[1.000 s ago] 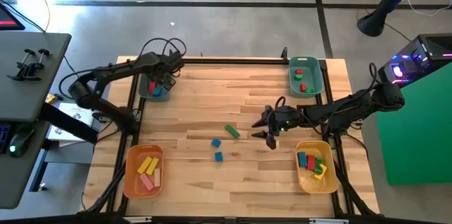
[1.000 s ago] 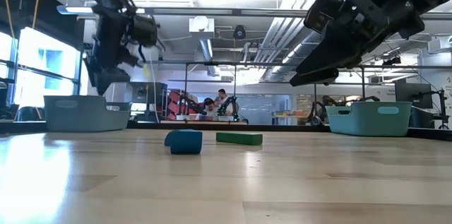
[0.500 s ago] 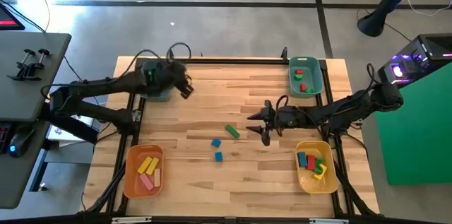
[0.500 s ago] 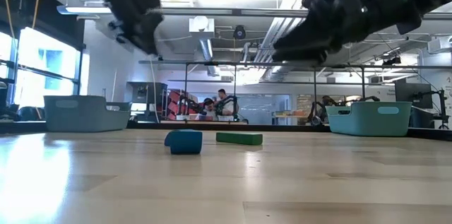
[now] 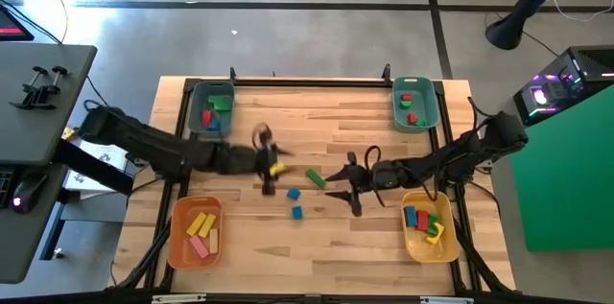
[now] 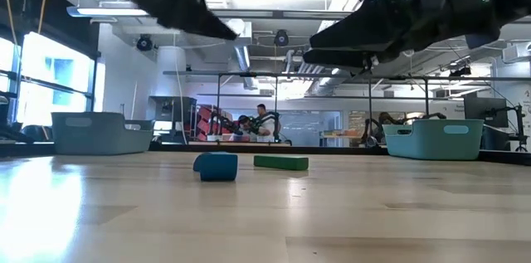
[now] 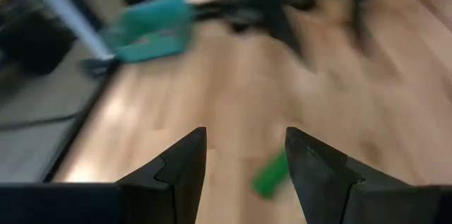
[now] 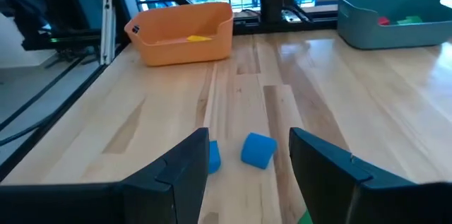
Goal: Sort blocks by size
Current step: Put the blue semicircle block into the green bin
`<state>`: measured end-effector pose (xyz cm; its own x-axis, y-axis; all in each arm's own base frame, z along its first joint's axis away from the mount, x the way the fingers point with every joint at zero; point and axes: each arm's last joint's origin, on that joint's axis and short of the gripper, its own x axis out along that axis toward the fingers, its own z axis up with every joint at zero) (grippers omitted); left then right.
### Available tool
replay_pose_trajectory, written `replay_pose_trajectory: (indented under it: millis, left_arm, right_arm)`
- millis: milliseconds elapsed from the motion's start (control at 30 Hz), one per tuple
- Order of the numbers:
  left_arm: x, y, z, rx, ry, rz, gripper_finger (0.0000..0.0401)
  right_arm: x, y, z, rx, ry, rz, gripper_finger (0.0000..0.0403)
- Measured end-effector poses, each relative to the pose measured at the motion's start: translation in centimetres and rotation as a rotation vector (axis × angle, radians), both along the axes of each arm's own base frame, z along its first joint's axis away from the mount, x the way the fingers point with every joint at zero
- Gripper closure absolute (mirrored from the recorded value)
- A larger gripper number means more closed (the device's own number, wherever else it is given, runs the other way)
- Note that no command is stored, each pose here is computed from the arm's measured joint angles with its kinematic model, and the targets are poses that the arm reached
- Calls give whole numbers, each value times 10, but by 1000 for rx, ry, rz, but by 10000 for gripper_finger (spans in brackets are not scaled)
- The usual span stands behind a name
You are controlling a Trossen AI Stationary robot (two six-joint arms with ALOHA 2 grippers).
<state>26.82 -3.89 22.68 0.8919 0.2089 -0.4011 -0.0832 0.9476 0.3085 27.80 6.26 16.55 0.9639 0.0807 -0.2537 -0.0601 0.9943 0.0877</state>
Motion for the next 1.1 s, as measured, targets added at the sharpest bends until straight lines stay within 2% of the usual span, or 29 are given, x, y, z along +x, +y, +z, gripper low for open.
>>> replay_pose_trajectory:
  millis: [133, 233, 333, 467, 567, 767, 867, 1033, 1100]
  left_arm:
    - [7, -30, -29, 58, 115, -123, 225]
    - [11, -43, -51, -14, 161, -117, 225]
    - [16, -49, -64, -141, 187, -134, 225]
    - [22, -43, -70, -263, 202, -197, 225]
    - [26, -30, -70, -281, 172, -199, 225]
    - [26, 0, -76, -327, 111, -211, 225]
    - [23, 6, -81, -303, 141, -202, 225]
    - [21, 6, -85, -177, 171, -274, 225]
    - [23, 6, -87, -176, 153, -280, 225]
  right_arm:
    - [-4, 1, 7, 0, 0, 7, 212]
    - [-13, 2, 21, -7, -7, 15, 212]
    - [-26, 2, 39, -14, -14, 1, 212]
    - [-44, 2, 58, -41, -32, -52, 212]
    - [-54, 3, 68, -45, -55, -78, 212]
    - [-67, 16, 72, -53, -40, -40, 212]
    - [-71, 22, 71, -76, -33, -83, 212]
    - [-73, 24, 69, -106, -27, -147, 212]
    - [-73, 24, 69, -108, -28, -158, 212]
